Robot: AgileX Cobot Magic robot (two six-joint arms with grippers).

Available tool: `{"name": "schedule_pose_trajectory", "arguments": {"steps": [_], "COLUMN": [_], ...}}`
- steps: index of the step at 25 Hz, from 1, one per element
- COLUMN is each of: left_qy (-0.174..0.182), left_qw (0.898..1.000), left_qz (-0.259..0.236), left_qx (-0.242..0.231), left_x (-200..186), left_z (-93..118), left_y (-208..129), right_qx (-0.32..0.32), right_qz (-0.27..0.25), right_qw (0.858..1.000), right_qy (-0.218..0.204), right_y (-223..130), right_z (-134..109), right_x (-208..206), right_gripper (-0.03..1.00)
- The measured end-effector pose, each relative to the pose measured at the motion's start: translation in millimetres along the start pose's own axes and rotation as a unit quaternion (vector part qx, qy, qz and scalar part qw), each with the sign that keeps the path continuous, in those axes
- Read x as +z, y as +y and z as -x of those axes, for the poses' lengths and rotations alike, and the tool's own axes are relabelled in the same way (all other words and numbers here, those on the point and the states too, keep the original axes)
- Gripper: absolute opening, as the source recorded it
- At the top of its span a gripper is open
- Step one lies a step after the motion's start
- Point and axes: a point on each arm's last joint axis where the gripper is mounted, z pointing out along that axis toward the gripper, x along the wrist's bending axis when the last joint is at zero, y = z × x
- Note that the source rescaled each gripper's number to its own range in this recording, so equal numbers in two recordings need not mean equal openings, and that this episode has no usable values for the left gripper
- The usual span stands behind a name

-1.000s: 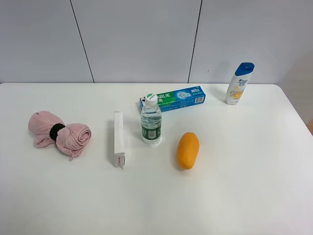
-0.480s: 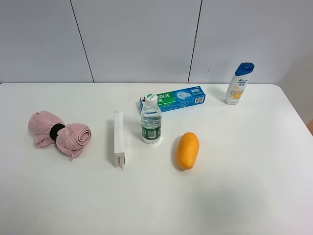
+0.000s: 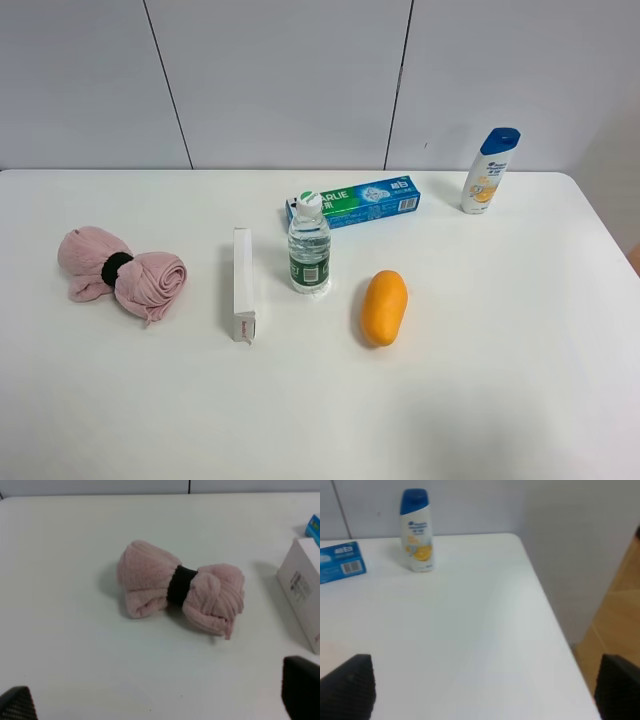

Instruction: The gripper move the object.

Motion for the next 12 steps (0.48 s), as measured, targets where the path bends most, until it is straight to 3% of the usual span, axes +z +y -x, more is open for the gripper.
{"name": "schedule_pose_trajectory", "arguments": {"steps": [12], "left_qy": [0.000], "left_qw": [1.000], "left_qz": [0.000], "left_qx": [0.000], "left_x": [0.0], "left_z": [0.0], "left_y": [0.0], "right_qx": [-0.017], "right_qz": [-0.054], "right_qw": [0.998], "right_qy": [0.035], "right_y": [-25.1], "right_z": [-6.6], "right_x": [29.9], "right_gripper": [0.78]}}
